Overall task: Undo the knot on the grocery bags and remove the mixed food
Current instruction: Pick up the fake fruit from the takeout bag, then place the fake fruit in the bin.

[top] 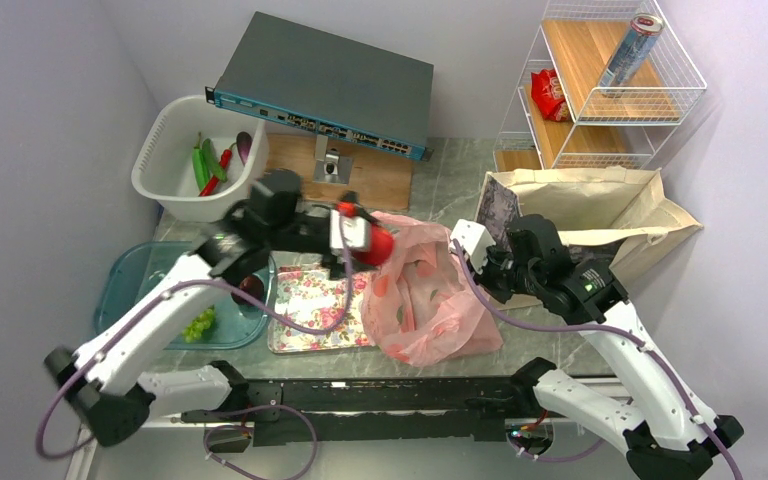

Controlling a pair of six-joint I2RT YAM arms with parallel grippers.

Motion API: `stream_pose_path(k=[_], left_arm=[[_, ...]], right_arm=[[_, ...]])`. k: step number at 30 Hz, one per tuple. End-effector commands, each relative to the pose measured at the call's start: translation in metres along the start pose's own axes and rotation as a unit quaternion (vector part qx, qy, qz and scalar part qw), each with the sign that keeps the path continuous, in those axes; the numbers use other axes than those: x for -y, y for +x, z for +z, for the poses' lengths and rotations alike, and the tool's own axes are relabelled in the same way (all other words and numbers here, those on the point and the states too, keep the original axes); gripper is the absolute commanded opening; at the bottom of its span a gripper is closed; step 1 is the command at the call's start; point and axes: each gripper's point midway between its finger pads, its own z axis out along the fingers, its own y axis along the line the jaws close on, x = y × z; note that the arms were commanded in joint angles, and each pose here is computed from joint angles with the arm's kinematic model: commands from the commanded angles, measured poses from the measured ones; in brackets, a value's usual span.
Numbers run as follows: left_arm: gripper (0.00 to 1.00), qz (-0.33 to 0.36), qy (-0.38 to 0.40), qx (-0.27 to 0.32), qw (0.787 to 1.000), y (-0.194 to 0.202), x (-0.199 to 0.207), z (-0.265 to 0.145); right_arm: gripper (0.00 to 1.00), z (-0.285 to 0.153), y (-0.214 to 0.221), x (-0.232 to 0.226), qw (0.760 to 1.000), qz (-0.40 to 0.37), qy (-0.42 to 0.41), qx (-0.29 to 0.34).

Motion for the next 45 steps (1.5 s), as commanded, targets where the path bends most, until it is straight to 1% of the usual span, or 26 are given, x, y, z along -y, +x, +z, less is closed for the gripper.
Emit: stream_pose_path(k=[1, 3, 4, 5, 6, 7, 8, 11, 13, 14, 17, 21, 22, 23, 25, 28, 30, 31, 33, 35, 36, 37, 39, 40, 42, 45], left_arm=[[0.20, -0.114, -0.083, -0.099, 0.985, 0.040, 0.004, -0.099], [0.21, -0.135, -0.139, -0.165, 0.967, 0.078, 0.011, -0.145], [0.21, -0.129, -0.166, -0.201, 0.957, 0.096, 0.018, -0.169], [0.22, -0.138, -0.186, -0.238, 0.943, 0.116, 0.028, -0.190], [0.22, -0.150, -0.199, -0.273, 0.929, 0.136, 0.039, -0.207], [0.22, -0.175, -0.227, -0.313, 0.906, 0.161, 0.050, -0.231], [0.22, -0.191, -0.243, -0.343, 0.887, 0.181, 0.059, -0.248], [0.24, -0.248, -0.287, -0.398, 0.835, 0.233, 0.077, -0.288], [0.26, -0.285, -0.315, -0.401, 0.811, 0.254, 0.078, -0.306], [0.29, -0.299, -0.325, -0.399, 0.804, 0.260, 0.077, -0.313], [0.43, -0.316, -0.347, -0.396, 0.789, 0.272, 0.068, -0.332], [0.81, -0.310, -0.365, -0.393, 0.785, 0.274, 0.054, -0.345], [0.97, -0.302, -0.371, -0.392, 0.786, 0.273, 0.048, -0.348], [0.99, -0.291, -0.379, -0.388, 0.788, 0.268, 0.042, -0.350], [0.99, -0.262, -0.384, -0.370, 0.805, 0.257, 0.028, -0.348], [1.00, -0.211, -0.358, -0.301, 0.858, 0.216, 0.011, -0.325], [0.99, -0.194, -0.355, -0.270, 0.874, 0.196, -0.003, -0.309], [0.99, -0.186, -0.337, -0.256, 0.887, 0.185, -0.003, -0.295], [0.99, -0.121, -0.272, -0.215, 0.930, 0.150, 0.002, -0.258], [0.99, -0.075, -0.234, -0.160, 0.956, 0.115, 0.003, -0.222], [0.97, -0.055, -0.214, -0.134, 0.966, 0.098, 0.005, -0.204], [0.90, -0.054, -0.199, -0.108, 0.973, 0.084, 0.008, -0.187], [0.74, -0.022, -0.156, -0.066, 0.985, 0.058, 0.013, -0.152], [0.69, -0.006, -0.129, -0.053, 0.990, 0.048, 0.018, -0.135], [0.62, 0.008, -0.059, -0.043, 0.997, 0.039, 0.032, -0.096], [0.55, -0.003, 0.029, -0.047, 0.998, 0.039, 0.047, -0.037]], right_arm=[[0.00, 0.004, -0.029, 0.011, 0.998, -0.019, 0.010, 0.054], [0.00, 0.008, -0.032, 0.010, 0.998, -0.020, 0.005, 0.059], [0.00, 0.010, -0.033, 0.011, 0.998, -0.022, 0.005, 0.063], [0.00, 0.014, -0.033, 0.011, 0.998, -0.023, 0.005, 0.064], [0.00, 0.016, -0.034, 0.011, 0.997, -0.023, 0.006, 0.067], [0.00, 0.018, -0.034, 0.012, 0.997, -0.022, 0.008, 0.070], [0.00, 0.019, -0.035, 0.012, 0.997, -0.021, 0.007, 0.073], [0.00, 0.022, -0.036, 0.007, 0.997, -0.021, -0.007, 0.076], [0.00, 0.024, -0.035, 0.004, 0.997, -0.023, -0.018, 0.074], [0.00, 0.024, -0.036, 0.004, 0.997, -0.022, -0.019, 0.072], [0.00, 0.022, -0.038, 0.007, 0.997, -0.024, -0.015, 0.072], [0.00, 0.017, -0.039, 0.008, 0.997, -0.026, -0.010, 0.069], [0.00, 0.015, -0.038, 0.008, 0.997, -0.028, -0.009, 0.069], [0.00, 0.012, -0.038, 0.009, 0.997, -0.028, -0.007, 0.068], [0.00, 0.007, -0.036, 0.007, 0.997, -0.029, -0.006, 0.067], [0.00, -0.001, -0.035, 0.004, 0.997, -0.031, -0.008, 0.070], [0.00, -0.005, -0.031, 0.001, 0.997, -0.039, -0.009, 0.069], [0.00, -0.006, -0.030, 0.000, 0.997, -0.044, -0.010, 0.069], [0.00, -0.009, -0.026, 0.000, 0.997, -0.049, -0.005, 0.067], [0.00, -0.010, -0.023, -0.001, 0.997, -0.054, -0.004, 0.064], [0.00, -0.011, -0.021, -0.001, 0.997, -0.054, -0.003, 0.063], [0.00, -0.012, -0.020, -0.001, 0.997, -0.053, -0.001, 0.061], [0.00, -0.013, -0.019, -0.002, 0.997, -0.052, -0.001, 0.060], [0.00, -0.014, -0.018, -0.002, 0.997, -0.052, -0.003, 0.059], [0.00, -0.017, -0.018, -0.004, 0.997, -0.052, -0.003, 0.061], [0.00, -0.021, -0.017, -0.008, 0.996, -0.054, -0.009, 0.066]])
